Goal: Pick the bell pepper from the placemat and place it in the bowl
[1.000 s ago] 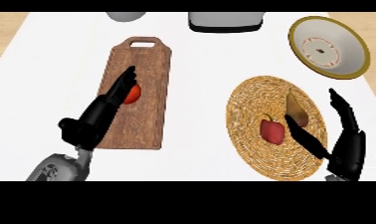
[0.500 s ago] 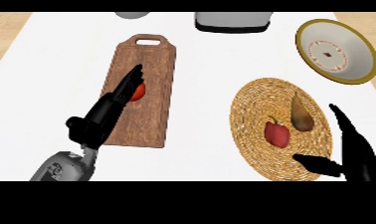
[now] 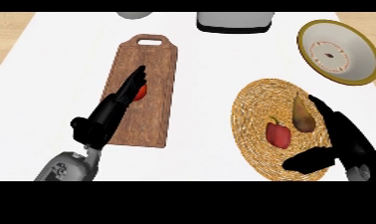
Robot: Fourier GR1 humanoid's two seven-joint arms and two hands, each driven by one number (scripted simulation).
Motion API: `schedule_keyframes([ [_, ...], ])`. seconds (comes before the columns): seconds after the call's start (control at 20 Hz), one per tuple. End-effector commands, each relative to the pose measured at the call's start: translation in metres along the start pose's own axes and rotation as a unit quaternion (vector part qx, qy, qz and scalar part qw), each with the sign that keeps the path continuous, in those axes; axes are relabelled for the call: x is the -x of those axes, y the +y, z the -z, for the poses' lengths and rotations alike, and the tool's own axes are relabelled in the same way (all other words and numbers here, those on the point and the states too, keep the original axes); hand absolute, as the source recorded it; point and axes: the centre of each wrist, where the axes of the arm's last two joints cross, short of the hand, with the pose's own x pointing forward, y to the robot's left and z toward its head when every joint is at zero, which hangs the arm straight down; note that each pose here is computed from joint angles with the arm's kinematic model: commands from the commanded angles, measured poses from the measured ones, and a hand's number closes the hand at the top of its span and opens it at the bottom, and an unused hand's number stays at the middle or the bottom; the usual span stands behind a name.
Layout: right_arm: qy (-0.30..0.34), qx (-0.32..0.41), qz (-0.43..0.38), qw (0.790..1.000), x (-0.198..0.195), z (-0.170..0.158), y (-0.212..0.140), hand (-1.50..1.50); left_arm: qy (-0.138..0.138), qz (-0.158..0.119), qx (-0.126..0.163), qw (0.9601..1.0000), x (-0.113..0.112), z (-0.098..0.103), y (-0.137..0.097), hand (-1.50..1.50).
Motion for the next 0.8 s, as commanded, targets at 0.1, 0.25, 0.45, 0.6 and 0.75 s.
schedule_keyframes([
  [0.1, 0.071, -0.037, -0.034, 0.996, -0.042, -0.014, -0.001, -1.5, 0.005, -0.007, -0.002, 1.0, 0.004, 0.003, 0.019, 0.0],
  [0.25, 0.068, -0.034, -0.025, 0.997, -0.066, -0.024, -0.001, -1.5, -0.002, 0.001, -0.004, 1.0, 0.001, 0.004, 0.008, 0.0],
  [0.45, 0.065, -0.019, -0.036, 0.997, -0.049, -0.017, 0.021, -1.5, -0.002, 0.0, -0.008, 1.0, -0.013, 0.004, 0.013, 0.0],
  [0.6, 0.065, 0.006, -0.053, 0.996, -0.062, -0.017, 0.03, -1.5, 0.0, 0.005, -0.012, 0.9999, 0.011, -0.004, 0.0, 0.0],
  [0.75, 0.056, 0.028, -0.057, 0.996, -0.062, -0.012, 0.021, -1.5, 0.004, -0.009, -0.009, 0.9999, -0.001, 0.0, 0.006, 0.0],
])
